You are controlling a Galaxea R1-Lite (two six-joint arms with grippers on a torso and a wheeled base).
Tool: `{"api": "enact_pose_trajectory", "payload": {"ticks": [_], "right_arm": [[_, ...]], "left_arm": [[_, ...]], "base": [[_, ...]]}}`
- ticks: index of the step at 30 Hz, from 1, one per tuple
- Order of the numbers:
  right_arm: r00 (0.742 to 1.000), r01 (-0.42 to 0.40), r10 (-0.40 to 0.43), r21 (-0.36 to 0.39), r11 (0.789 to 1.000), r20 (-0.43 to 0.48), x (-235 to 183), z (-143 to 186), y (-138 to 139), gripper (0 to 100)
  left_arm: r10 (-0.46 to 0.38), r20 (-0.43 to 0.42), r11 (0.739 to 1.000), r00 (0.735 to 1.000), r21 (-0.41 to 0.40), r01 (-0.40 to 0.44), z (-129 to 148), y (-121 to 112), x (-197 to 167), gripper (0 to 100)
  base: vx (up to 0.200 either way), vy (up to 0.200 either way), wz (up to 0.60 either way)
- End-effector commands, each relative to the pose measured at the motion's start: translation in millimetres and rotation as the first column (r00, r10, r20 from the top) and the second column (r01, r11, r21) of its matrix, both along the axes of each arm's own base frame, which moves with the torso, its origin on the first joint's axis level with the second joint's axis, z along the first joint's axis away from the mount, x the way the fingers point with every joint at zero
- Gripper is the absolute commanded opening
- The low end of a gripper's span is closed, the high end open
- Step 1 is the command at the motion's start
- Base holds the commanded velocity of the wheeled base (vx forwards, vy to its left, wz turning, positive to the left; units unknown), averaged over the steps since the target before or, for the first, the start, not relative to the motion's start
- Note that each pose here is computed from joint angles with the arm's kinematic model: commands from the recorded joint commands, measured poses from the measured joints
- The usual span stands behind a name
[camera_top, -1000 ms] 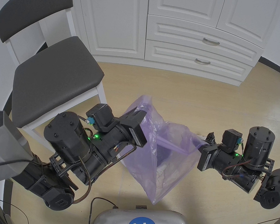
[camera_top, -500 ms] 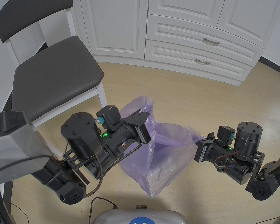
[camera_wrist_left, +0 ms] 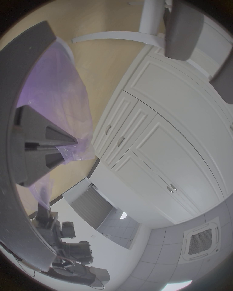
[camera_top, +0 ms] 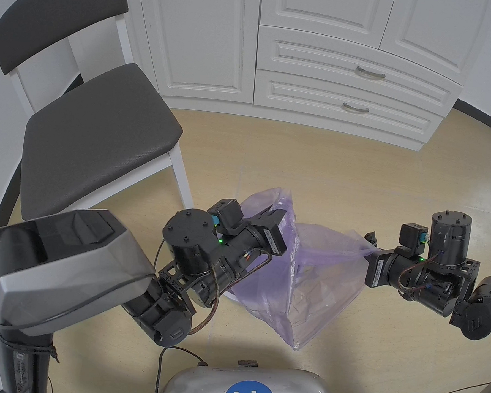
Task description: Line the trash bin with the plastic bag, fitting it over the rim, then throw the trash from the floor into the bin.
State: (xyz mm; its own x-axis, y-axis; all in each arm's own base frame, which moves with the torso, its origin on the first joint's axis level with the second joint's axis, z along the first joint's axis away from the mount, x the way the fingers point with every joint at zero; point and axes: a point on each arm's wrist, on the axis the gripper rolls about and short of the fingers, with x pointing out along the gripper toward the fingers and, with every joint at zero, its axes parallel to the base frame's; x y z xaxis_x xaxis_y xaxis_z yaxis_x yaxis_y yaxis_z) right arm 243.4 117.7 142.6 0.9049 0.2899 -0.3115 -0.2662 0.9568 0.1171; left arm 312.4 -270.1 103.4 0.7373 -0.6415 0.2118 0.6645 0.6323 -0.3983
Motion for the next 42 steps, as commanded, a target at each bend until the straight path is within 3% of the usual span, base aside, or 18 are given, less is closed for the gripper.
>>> {"api": "enact_pose_trajectory", "payload": {"ticks": [1,13,19,27,33,42], "right_arm": [[1.000,-0.019,0.018,0.007,1.000,0.015,-6,4,2,0],[0.995,-0.099,0.099,0.006,0.995,0.013,-20,1,21,0],[0.988,-0.146,0.145,0.018,0.989,0.047,-38,10,25,0],[0.980,-0.184,0.183,0.009,0.983,0.080,-61,17,36,0],[0.973,-0.227,0.227,-0.008,0.974,0.049,-65,8,47,0],[0.975,-0.218,0.216,-0.055,0.974,-0.044,-51,-19,57,0]], "left_arm": [[0.005,-0.058,1.000,0.998,-0.004,-0.005,-31,-1,24,0],[0.035,-0.110,0.997,0.993,-0.065,-0.043,-57,19,72,0],[-0.036,-0.107,0.997,0.994,-0.075,0.029,-59,10,81,0],[-0.020,-0.162,0.999,0.987,-0.038,0.014,-70,1,100,0],[-0.008,-0.164,0.999,0.986,-0.038,0.002,-76,3,107,0],[0.017,-0.155,0.999,0.988,-0.049,-0.025,-75,5,106,0]], "base": [[0.000,0.000,0.00],[0.000,0.000,0.00],[0.000,0.000,0.00],[0.000,0.000,0.00],[0.000,0.000,0.00],[0.000,0.000,0.00]]}}
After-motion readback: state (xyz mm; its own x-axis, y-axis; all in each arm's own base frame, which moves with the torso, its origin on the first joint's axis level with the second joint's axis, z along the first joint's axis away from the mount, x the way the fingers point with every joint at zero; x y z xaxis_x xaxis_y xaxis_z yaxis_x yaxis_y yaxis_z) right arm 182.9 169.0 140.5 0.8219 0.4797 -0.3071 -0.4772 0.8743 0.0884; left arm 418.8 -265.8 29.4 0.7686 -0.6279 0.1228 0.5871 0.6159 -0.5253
